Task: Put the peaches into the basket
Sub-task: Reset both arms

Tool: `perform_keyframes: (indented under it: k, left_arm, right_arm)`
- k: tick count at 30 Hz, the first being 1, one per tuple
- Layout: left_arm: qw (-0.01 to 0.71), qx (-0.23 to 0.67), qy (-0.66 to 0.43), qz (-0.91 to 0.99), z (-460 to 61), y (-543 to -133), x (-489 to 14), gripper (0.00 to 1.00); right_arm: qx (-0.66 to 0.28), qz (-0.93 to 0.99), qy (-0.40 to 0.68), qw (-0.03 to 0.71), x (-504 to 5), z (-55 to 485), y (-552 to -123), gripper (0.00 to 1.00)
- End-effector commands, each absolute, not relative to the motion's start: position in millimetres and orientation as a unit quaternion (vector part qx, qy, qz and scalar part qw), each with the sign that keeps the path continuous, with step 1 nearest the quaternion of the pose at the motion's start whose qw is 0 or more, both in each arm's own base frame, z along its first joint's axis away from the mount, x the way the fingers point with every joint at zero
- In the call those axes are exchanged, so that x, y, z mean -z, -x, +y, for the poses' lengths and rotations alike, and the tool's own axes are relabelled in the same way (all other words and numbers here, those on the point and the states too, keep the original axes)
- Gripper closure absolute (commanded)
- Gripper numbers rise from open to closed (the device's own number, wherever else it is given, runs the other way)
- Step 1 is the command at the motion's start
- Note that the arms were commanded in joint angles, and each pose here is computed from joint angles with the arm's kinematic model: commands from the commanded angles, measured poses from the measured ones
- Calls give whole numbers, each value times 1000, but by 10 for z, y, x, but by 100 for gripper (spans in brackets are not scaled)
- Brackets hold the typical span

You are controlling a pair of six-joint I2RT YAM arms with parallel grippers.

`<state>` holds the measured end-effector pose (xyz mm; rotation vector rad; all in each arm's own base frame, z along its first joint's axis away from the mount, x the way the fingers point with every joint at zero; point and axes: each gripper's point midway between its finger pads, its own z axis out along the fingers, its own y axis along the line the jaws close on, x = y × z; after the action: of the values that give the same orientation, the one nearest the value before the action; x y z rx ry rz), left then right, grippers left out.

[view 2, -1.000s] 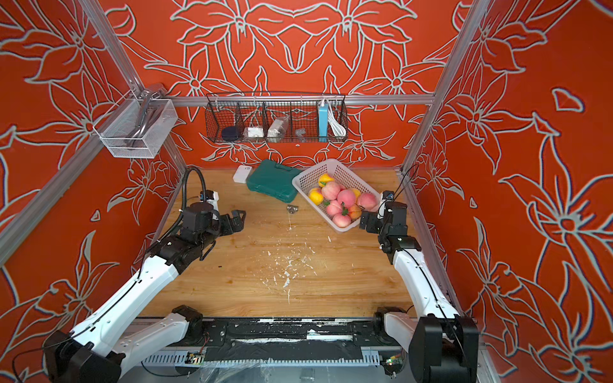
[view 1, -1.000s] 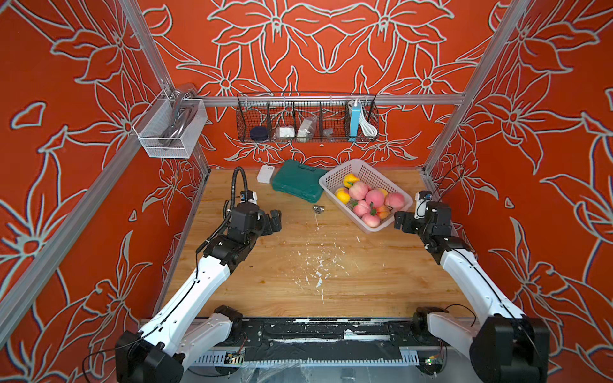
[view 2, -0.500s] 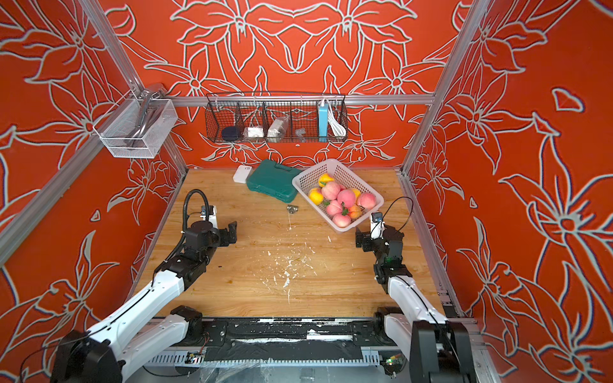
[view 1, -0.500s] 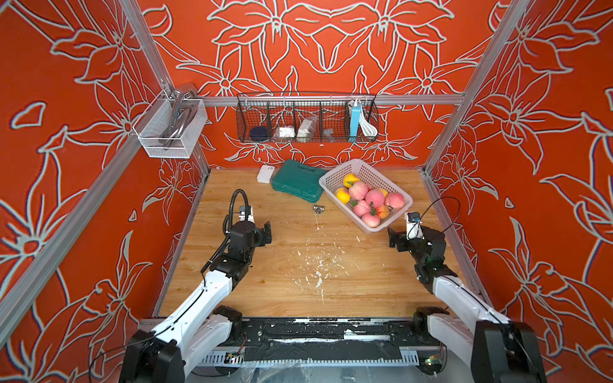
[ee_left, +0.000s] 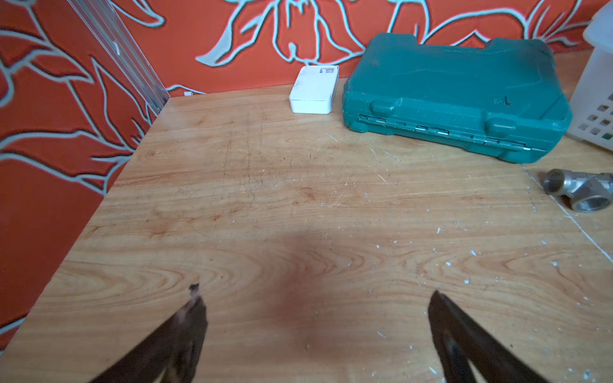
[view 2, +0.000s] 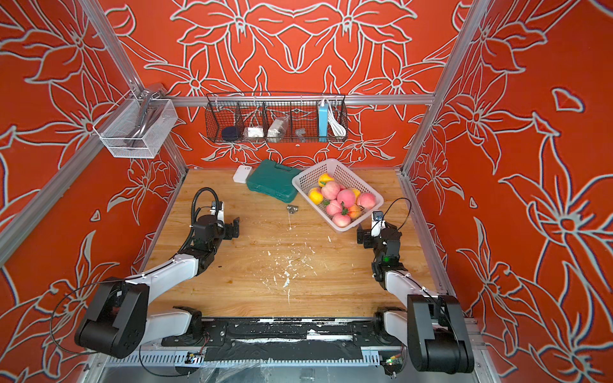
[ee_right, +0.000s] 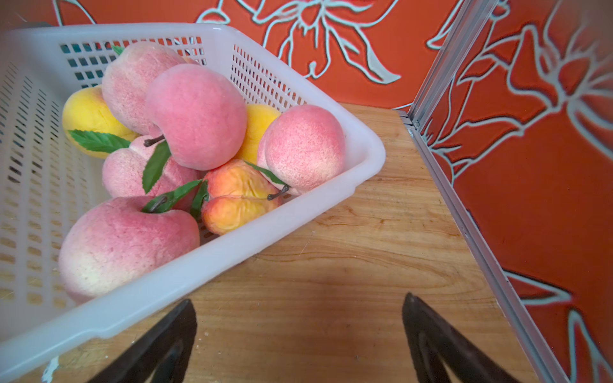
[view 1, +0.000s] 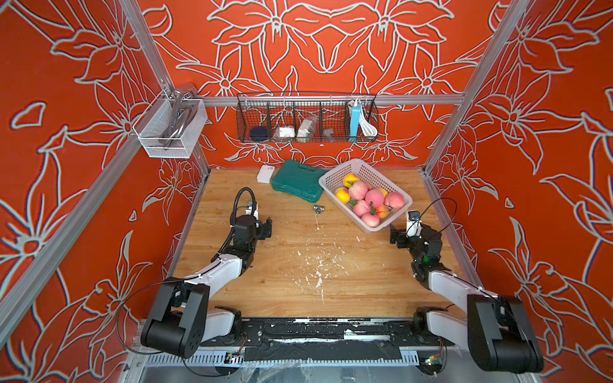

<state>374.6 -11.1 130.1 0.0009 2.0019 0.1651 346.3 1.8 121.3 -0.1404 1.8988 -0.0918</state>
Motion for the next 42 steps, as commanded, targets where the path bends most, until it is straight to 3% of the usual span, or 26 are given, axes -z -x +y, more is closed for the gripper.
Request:
perform_keyframes:
  k: [1,8,15,27,42]
  left_arm:
    - [546,-58,-6,835,-82,-3675,-1307,2]
    - [547,-45,4,836,-44,-3666,-1051,2]
    - [543,-15,32,839,71,-3683,-897,2]
    - [542,-6,40,839,105,-3687,-847,2]
    - [543,-7,40,839,108,-3679,-845,2]
  right_arm:
    - [51,809,35,584,-1256,-72,-3453,1]
    - [54,822,26,566,-1211,-103,-3498,1]
    - [41,776,34,629,-1203,-37,-3383,1]
    - [49,832,25,552,-922,-91,-3727,1]
    - [44,830,36,555,-926,-45,-3738,1]
